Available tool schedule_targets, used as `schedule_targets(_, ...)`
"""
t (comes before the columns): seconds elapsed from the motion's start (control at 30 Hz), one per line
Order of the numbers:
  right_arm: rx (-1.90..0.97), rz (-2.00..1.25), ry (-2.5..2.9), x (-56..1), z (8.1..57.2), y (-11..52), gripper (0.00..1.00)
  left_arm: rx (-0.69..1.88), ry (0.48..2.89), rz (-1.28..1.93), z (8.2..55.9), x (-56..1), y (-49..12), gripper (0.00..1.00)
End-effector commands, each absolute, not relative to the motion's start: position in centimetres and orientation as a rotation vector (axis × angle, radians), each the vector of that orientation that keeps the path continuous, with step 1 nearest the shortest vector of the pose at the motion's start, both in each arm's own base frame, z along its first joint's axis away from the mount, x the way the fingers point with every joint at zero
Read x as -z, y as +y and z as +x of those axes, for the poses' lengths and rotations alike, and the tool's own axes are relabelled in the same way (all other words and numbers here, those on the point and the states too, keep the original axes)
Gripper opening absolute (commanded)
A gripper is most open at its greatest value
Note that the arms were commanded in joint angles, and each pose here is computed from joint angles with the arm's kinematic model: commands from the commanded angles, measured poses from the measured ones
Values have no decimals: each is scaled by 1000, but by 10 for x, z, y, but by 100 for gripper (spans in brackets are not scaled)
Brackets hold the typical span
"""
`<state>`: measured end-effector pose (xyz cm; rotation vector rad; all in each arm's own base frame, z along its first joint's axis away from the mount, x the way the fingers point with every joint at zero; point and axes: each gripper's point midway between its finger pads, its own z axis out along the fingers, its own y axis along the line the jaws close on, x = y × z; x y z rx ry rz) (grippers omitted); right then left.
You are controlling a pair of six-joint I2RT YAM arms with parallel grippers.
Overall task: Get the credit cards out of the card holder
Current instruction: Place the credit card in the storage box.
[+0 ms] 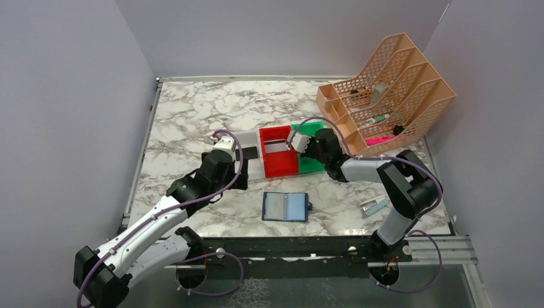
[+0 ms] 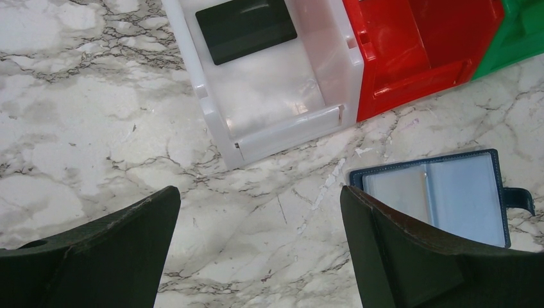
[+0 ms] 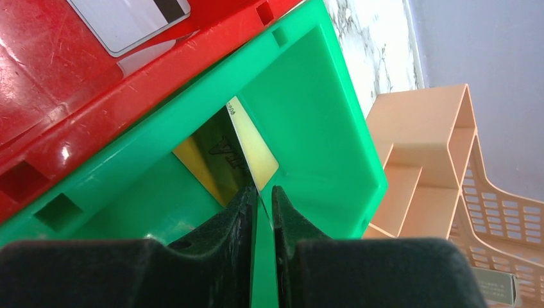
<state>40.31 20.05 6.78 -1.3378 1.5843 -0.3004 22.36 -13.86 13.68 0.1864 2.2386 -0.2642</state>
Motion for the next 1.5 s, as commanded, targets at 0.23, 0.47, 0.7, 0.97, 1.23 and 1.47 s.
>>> schedule_targets(0.23,156,-1473,1511,-63,394,212,9,295,2224,205,227,-141,-146,99)
schedule_targets(0.47,94,-1546,1471,-59,394,213,5,299,2222,208,227,-142,-146,99)
schedule_targets(0.7,96,-1550,1456,-72,404,211,1,299,2222,209,227,-142,-146,99)
schedule_targets(0.97,104,-1543,1386,-87,406,208,1,304,2220,215,227,-142,-147,99)
schedule_targets(1.23,118,-1574,1305,-88,411,208,1,313,2206,217,227,-146,-147,99)
schedule_targets(1.47,164,-1595,1287,-77,416,205,12,322,2200,222,226,-147,-148,99)
